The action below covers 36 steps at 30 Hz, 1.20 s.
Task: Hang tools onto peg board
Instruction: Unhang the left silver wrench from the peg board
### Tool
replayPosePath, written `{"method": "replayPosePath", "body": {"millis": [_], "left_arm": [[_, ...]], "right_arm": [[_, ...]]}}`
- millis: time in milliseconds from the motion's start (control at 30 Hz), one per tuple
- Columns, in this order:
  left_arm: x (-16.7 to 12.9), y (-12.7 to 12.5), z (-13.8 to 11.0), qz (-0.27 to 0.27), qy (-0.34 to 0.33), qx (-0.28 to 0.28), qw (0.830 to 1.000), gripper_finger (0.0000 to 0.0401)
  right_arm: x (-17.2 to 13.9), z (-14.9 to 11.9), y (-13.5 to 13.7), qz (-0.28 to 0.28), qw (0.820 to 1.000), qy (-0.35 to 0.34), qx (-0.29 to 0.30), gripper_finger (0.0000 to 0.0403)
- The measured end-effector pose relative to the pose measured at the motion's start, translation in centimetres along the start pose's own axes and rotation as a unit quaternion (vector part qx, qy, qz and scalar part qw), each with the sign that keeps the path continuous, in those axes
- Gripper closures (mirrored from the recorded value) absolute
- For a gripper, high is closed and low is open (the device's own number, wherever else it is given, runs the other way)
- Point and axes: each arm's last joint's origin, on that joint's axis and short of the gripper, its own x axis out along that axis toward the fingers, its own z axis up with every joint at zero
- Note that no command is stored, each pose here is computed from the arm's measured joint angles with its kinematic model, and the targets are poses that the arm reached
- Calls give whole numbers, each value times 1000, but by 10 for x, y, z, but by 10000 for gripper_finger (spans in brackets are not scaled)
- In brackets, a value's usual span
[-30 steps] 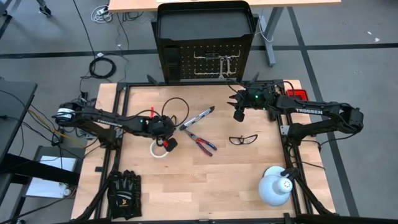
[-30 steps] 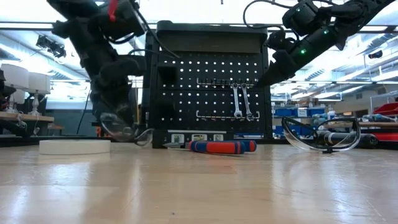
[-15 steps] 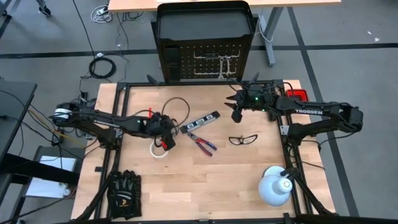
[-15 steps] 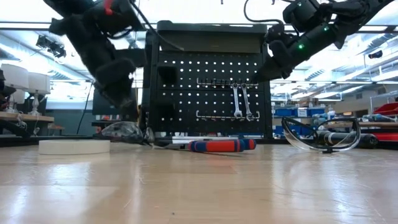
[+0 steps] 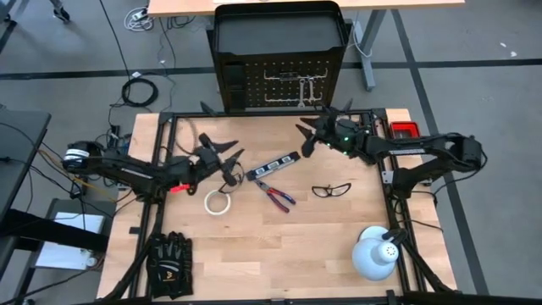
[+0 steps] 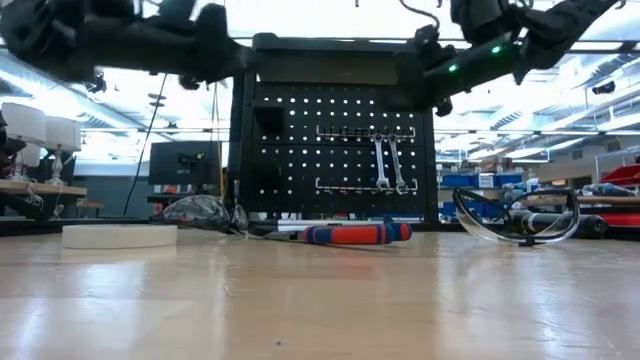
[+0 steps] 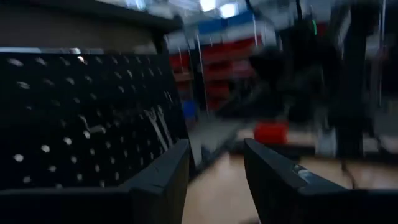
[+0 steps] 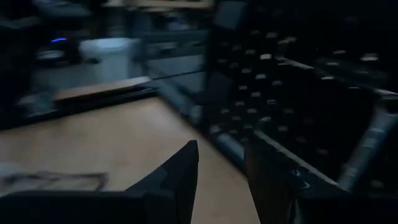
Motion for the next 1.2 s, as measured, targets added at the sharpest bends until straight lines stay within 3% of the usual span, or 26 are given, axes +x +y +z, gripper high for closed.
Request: {"method": "replayPosePath", "body": {"millis": [167, 300, 567, 800, 1200], "left_arm": [[-20, 11, -13, 14, -36, -52, 998, 255], [-26, 16, -18, 63, -32, -63, 995, 257], [-27, 17, -21, 82, -18, -72, 994, 257], [-26, 16, -24, 79, -5, -65, 995, 257], [-26, 16, -30, 89, 23, -22, 996, 257]], "right_arm": [[21, -20, 6, -114, 993, -6, -4, 264], [41, -34, 9, -179, 984, -9, 9, 264], [83, -34, 19, -210, 978, 0, -1, 264], [109, -20, 6, -262, 964, 4, -51, 252], [113, -18, -17, -290, 957, -12, -1, 136]]}}
